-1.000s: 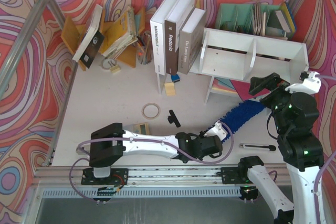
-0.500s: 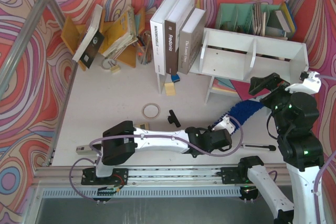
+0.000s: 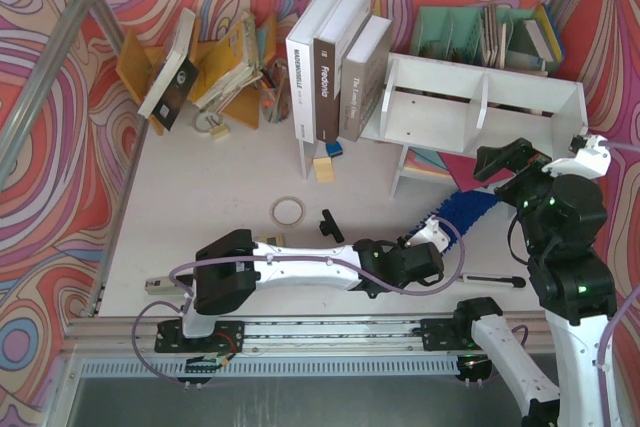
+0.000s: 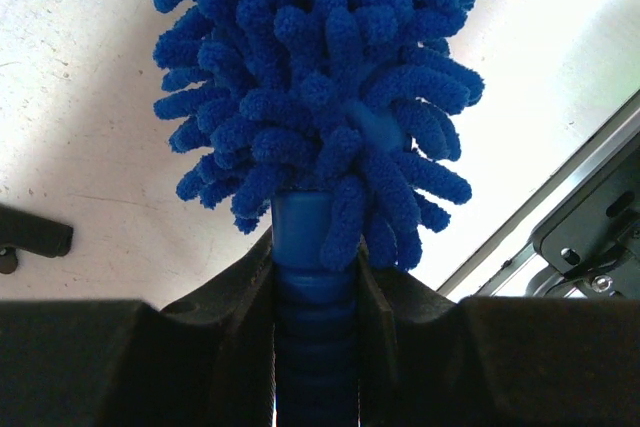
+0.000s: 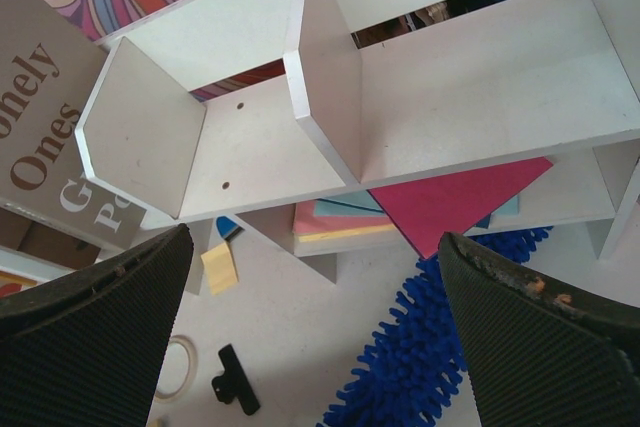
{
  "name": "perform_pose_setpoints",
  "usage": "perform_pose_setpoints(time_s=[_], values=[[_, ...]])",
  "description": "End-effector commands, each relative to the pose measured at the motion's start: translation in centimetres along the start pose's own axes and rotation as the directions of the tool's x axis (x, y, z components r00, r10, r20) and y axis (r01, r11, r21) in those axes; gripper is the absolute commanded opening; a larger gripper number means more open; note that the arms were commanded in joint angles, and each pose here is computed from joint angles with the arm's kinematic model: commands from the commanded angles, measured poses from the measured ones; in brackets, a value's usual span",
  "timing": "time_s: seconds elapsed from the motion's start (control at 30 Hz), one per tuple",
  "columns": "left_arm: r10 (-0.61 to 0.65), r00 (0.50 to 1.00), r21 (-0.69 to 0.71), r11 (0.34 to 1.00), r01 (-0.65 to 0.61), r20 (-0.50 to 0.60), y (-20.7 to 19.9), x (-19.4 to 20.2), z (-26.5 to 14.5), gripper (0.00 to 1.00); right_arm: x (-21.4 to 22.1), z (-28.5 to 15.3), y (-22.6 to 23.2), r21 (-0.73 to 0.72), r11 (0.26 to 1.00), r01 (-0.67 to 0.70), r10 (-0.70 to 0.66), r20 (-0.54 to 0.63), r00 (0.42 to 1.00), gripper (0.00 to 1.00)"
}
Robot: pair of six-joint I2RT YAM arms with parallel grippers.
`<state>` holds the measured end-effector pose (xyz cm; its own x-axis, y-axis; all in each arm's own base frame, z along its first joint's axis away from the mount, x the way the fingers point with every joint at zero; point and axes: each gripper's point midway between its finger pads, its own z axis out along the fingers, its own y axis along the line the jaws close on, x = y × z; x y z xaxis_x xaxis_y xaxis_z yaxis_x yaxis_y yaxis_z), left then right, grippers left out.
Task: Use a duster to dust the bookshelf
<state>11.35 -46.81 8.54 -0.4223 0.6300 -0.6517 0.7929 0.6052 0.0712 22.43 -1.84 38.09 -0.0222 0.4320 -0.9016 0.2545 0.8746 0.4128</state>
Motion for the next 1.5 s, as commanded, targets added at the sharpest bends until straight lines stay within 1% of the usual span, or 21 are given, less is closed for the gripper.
perform_pose_setpoints(time_s=[0.0,0.23,0.37,0.53,0.63,0.83,1.0,1.27,1.37,1.47], values=[[-0.002,1.0,0.034,0.999,0.002,-0.007,-0.7,0.7,0.6,0.0,-1.1,-0.1,0.4,-0.011,1.0,0.007,-0.007,0.034,0.999,0.99],[0.013,0.999,0.054,0.998,-0.01,-0.044,-0.9,2.1,0.5,0.0,-0.9,0.0,0.4,-0.013,1.0,-0.002,0.002,0.024,1.0,0.99],[0.017,0.999,0.048,0.999,-0.015,-0.04,-0.8,2.3,0.4,0.0,-0.9,0.0,0.5,-0.016,1.0,-0.01,0.01,0.025,1.0,0.99],[0.057,0.998,0.045,0.997,-0.059,0.029,-1.7,0.7,-1.9,0.0,-0.8,0.0,0.5,-0.015,1.0,-0.012,0.013,0.02,1.0,0.99],[0.061,0.996,0.058,0.996,-0.065,0.071,-2.2,-0.1,-3.3,0.0,-0.7,0.0,0.5,-0.016,1.0,-0.013,0.014,0.017,1.0,0.99],[0.051,0.993,0.037,0.998,-0.055,0.103,-2.1,-0.1,-4.4,0.0,-0.5,0.1,0.6,-0.02,1.0,-0.014,0.014,0.011,1.0,0.99],[0.045,0.995,0.007,0.999,-0.046,0.093,-1.3,0.8,-4.2,0.0,-0.2,0.1,0.5,-0.02,1.0,-0.015,0.016,0.006,1.0,0.99],[0.054,0.998,-0.029,0.998,-0.055,-0.011,0.2,4.8,-1.3,0.0,-0.1,0.1,0.5,-0.021,1.0,-0.019,0.019,0.003,1.0,0.99],[0.045,0.999,-0.038,0.998,-0.046,-0.014,0.5,4.9,-1.4,0.0,0.2,0.1,0.4,-0.02,1.0,-0.02,0.02,-0.002,1.0,0.99],[0.013,1.0,-0.056,0.998,-0.012,0.017,1.0,4.2,-2.2,0.0,0.4,0.1,0.3,-0.017,1.0,-0.023,0.023,-0.005,1.0,0.99]])
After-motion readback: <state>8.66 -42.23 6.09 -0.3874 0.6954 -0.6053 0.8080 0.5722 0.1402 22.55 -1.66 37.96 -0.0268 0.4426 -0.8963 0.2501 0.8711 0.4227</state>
